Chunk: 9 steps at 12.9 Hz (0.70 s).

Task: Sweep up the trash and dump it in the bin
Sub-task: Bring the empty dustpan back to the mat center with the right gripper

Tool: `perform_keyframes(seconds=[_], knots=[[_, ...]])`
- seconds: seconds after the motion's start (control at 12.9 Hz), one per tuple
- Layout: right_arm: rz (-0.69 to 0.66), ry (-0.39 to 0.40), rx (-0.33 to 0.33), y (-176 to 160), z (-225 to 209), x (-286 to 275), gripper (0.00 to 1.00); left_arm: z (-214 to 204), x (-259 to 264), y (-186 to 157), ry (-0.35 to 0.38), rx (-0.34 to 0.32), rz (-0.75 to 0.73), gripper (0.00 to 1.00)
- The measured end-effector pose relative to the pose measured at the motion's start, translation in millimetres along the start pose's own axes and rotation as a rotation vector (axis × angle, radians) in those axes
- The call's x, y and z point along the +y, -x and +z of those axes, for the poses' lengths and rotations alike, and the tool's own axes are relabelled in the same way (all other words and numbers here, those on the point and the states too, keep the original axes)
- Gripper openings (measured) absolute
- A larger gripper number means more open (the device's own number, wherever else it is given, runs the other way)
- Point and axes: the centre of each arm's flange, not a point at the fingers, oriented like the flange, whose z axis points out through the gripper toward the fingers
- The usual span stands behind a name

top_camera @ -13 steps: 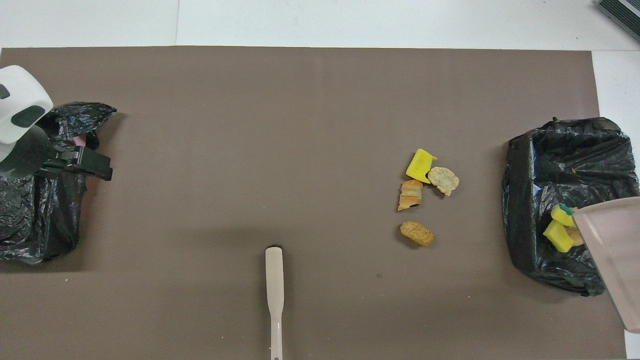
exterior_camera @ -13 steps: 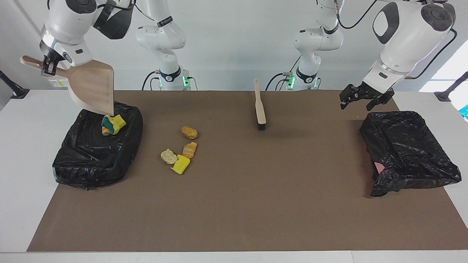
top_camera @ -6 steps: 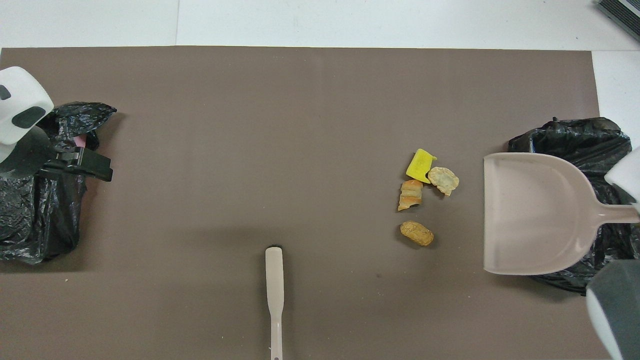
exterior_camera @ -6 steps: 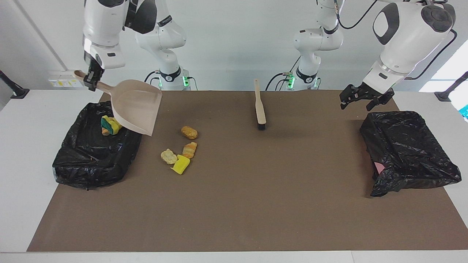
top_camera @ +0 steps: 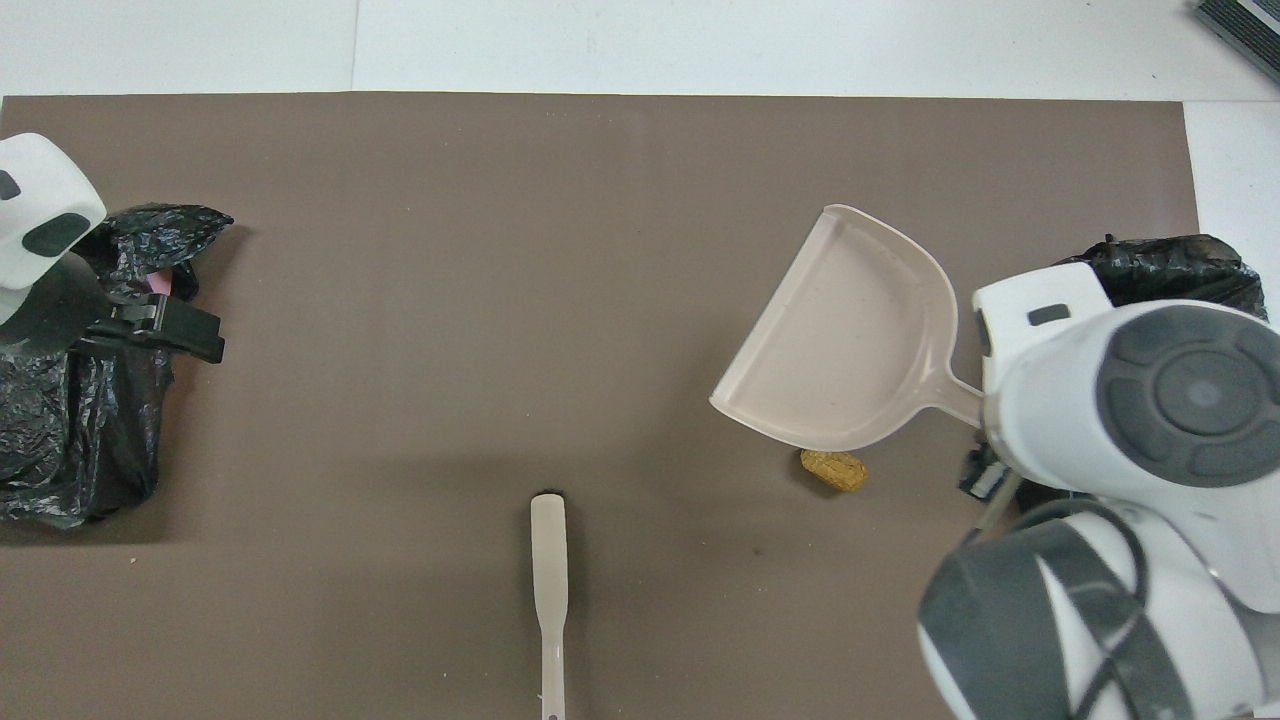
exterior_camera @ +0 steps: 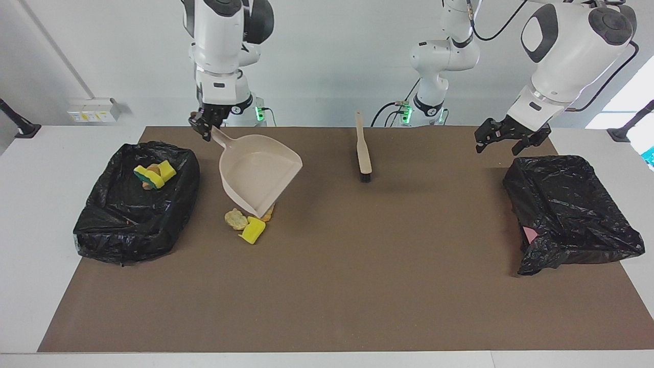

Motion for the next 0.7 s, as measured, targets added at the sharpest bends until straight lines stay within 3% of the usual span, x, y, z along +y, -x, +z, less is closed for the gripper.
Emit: perform_keyframes(seconds=[0.39,0.7], knots=[[0.59,-0.134,0.026,-127.0,32.3,-63.2,0.32,-0.1,-1.2,0.0,0.0,0.0,-0.001,1.0],[0.799,-0.206,0.097,-195.2,38.5,-91.2,0.32,0.1,2.4,0.0,0.0,0.0,0.007,1.0]])
